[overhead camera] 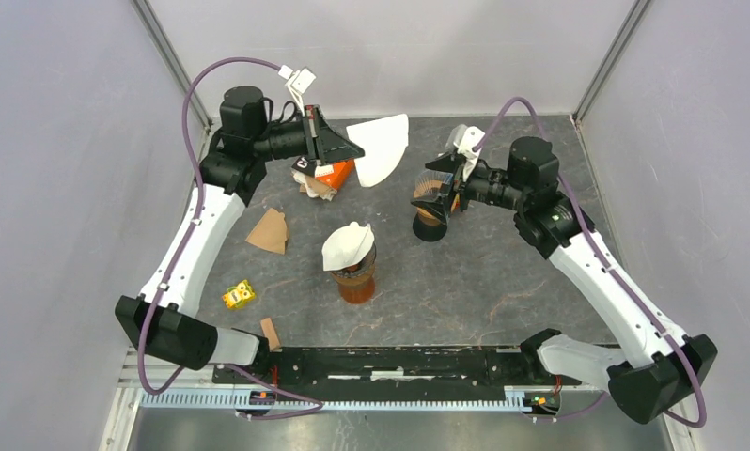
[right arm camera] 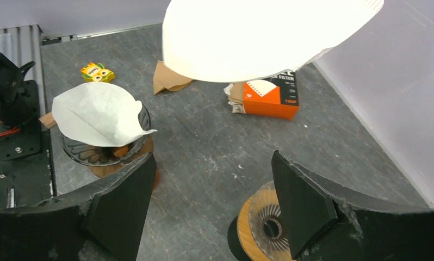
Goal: Place the coffee filter in the dripper
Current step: Pick up the coffee filter from the coffee filter holder, then place the coffee filter in the coffee dripper.
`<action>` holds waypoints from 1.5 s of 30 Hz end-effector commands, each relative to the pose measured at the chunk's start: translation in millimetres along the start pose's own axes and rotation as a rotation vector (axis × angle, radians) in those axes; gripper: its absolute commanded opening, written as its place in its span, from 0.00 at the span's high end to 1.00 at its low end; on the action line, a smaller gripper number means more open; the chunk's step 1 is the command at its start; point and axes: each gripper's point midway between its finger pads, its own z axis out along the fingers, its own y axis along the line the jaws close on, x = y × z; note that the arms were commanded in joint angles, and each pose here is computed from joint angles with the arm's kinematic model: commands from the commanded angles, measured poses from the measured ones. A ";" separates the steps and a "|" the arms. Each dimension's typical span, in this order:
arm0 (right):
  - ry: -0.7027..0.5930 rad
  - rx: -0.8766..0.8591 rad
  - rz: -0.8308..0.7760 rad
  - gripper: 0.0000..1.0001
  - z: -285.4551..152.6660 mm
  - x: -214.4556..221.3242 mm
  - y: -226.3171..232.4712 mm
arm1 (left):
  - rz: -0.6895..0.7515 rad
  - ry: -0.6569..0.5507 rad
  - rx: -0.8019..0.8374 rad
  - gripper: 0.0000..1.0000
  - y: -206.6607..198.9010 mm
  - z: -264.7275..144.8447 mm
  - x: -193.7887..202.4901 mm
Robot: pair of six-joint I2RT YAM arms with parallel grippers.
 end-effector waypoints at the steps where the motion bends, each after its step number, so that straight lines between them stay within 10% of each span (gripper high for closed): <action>1: 0.019 0.049 -0.133 0.17 -18.1 -7.2 -6.4 | 0.028 0.006 -0.152 0.98 20.1 6.7 -1.2; 17: 0.240 0.029 -0.735 0.19 -32.2 2.4 -0.1 | -0.679 0.130 0.043 0.98 -5.7 26.2 50.7; 32: 0.264 0.023 -0.744 0.27 -8.2 18.2 5.0 | -0.798 0.202 0.104 0.98 -22.4 38.6 71.0; 39: 0.272 0.027 -0.736 0.42 1.0 22.4 4.2 | -0.811 0.212 0.111 0.98 -24.7 40.3 74.4; 45: 0.252 0.026 -0.712 0.73 4.9 21.9 6.9 | -0.800 0.204 0.121 0.98 -23.5 42.4 72.9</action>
